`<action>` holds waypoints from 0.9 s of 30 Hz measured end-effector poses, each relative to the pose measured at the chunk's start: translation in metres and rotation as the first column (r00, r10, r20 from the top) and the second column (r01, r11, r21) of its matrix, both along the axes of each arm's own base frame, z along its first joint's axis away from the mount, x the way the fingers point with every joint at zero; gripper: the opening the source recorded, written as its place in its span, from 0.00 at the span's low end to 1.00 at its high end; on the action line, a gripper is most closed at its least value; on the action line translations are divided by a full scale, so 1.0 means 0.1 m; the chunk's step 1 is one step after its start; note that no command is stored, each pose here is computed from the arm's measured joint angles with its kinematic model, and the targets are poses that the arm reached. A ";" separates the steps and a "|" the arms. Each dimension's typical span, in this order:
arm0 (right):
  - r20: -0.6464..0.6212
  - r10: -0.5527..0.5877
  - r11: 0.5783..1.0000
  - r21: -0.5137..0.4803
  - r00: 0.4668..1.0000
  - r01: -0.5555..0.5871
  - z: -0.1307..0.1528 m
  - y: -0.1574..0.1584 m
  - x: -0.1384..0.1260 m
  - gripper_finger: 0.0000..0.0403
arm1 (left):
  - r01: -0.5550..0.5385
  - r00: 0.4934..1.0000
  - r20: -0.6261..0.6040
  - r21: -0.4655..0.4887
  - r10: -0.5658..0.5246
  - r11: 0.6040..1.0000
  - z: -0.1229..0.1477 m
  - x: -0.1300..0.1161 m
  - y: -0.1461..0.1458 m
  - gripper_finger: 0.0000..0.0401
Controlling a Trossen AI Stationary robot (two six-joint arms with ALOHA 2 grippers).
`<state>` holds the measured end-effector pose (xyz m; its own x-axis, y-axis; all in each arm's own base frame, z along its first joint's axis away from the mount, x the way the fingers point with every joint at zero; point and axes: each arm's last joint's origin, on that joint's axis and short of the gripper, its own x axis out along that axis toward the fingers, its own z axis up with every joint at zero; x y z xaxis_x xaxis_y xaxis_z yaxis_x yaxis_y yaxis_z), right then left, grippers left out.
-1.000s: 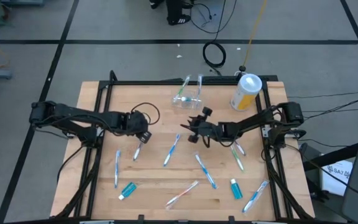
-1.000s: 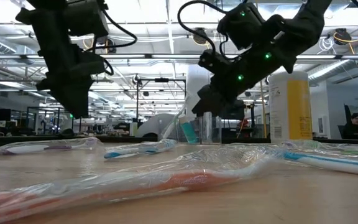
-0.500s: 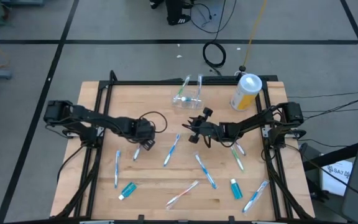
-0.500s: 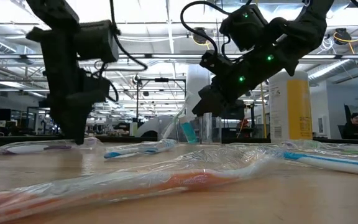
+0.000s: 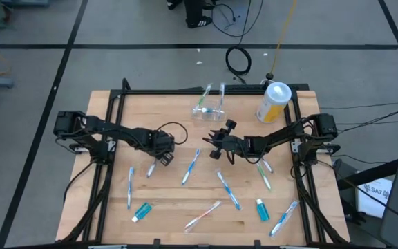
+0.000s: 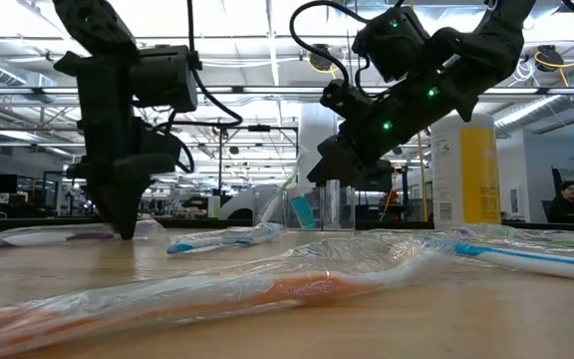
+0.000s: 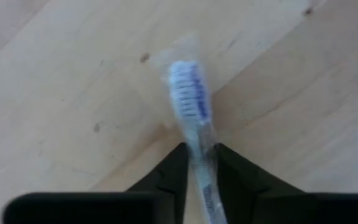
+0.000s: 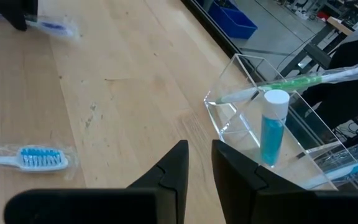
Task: Pick & Place toothbrushing station
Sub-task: Put the violet toothbrush into the transparent organizer
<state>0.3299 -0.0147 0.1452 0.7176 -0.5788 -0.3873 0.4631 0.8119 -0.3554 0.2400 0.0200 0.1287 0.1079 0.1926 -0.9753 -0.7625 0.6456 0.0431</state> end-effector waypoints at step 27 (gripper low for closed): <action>0.125 -0.091 0.985 0.158 0.988 0.070 0.01 0.00 0.01 0.15 | 0.142 0.574 0.677 0.473 -0.462 0.870 1.07 0.35 0.28 0.03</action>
<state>0.3305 -0.0147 0.1460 0.7216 -0.5782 -0.3808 0.5636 0.8100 -0.1618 0.2746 0.0480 0.2361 0.8761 0.2881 -0.3866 -0.3802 0.9059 -0.1864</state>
